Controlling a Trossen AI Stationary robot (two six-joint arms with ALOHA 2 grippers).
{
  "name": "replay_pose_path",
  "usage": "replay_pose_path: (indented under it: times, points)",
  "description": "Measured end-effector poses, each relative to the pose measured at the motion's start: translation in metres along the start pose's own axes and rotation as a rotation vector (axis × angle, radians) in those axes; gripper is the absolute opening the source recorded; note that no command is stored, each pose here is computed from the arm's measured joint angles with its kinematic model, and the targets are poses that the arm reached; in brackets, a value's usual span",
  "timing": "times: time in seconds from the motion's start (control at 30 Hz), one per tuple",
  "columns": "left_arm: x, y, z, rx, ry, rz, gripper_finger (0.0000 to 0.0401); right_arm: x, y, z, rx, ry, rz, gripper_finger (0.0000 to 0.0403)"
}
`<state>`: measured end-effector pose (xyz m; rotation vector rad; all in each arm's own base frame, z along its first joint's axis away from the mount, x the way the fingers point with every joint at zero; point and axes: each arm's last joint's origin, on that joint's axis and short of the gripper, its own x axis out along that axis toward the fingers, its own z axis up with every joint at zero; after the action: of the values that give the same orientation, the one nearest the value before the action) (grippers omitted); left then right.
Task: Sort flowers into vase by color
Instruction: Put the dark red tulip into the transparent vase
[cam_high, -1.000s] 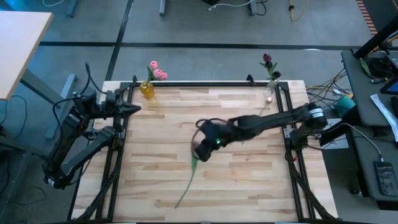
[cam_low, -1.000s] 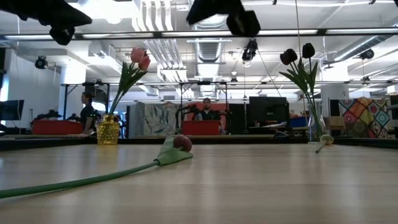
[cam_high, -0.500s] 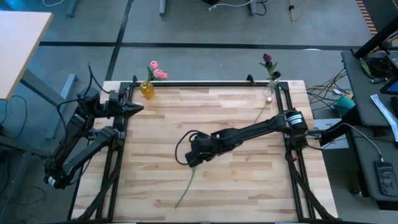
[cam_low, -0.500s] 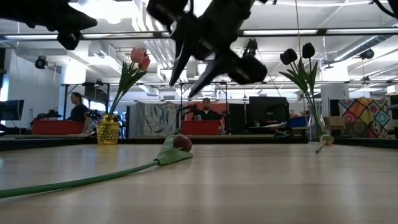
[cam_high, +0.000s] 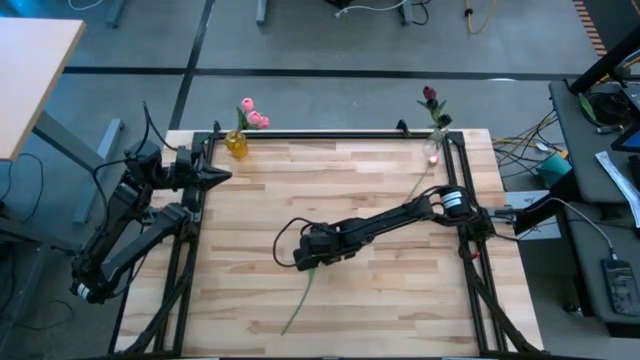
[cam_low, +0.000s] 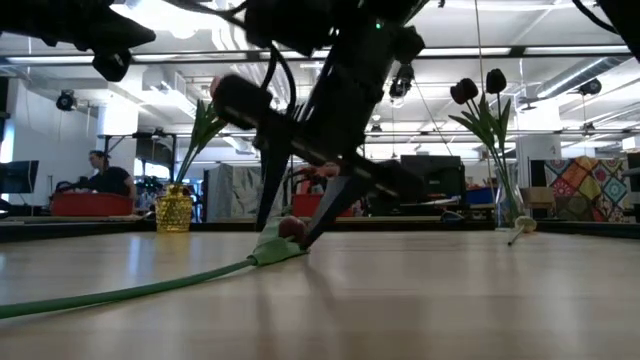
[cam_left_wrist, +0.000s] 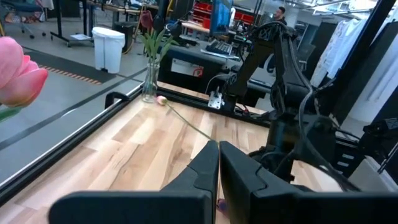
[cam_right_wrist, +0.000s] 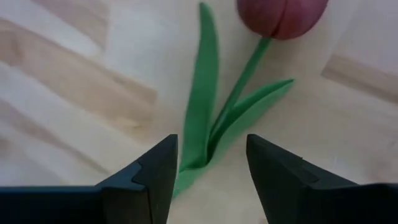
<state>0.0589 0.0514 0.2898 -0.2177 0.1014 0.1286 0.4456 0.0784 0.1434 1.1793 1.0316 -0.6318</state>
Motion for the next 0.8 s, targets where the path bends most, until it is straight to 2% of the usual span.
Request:
replay_pose_path:
  times: [0.17,0.4,0.63,0.8]
  points:
    - [0.0,0.0,-0.001,-0.008,0.002,0.0,0.0,0.001,-0.002,0.002,0.019,-0.08,-0.024,0.0156]
    - [0.0,0.001,-0.001,-0.012,0.003,0.005,0.0,0.003,-0.003,0.005,0.002,-0.101,-0.038,0.009]
    - [0.0,0.001,-0.001,-0.021,0.002,0.009,0.0,0.006,-0.005,0.007,-0.068,-0.082,-0.044,0.0039]
    - [0.0,0.0,0.001,-0.012,-0.006,0.009,0.0,-0.008,-0.002,0.013,-0.143,-0.119,-0.037,0.0015]
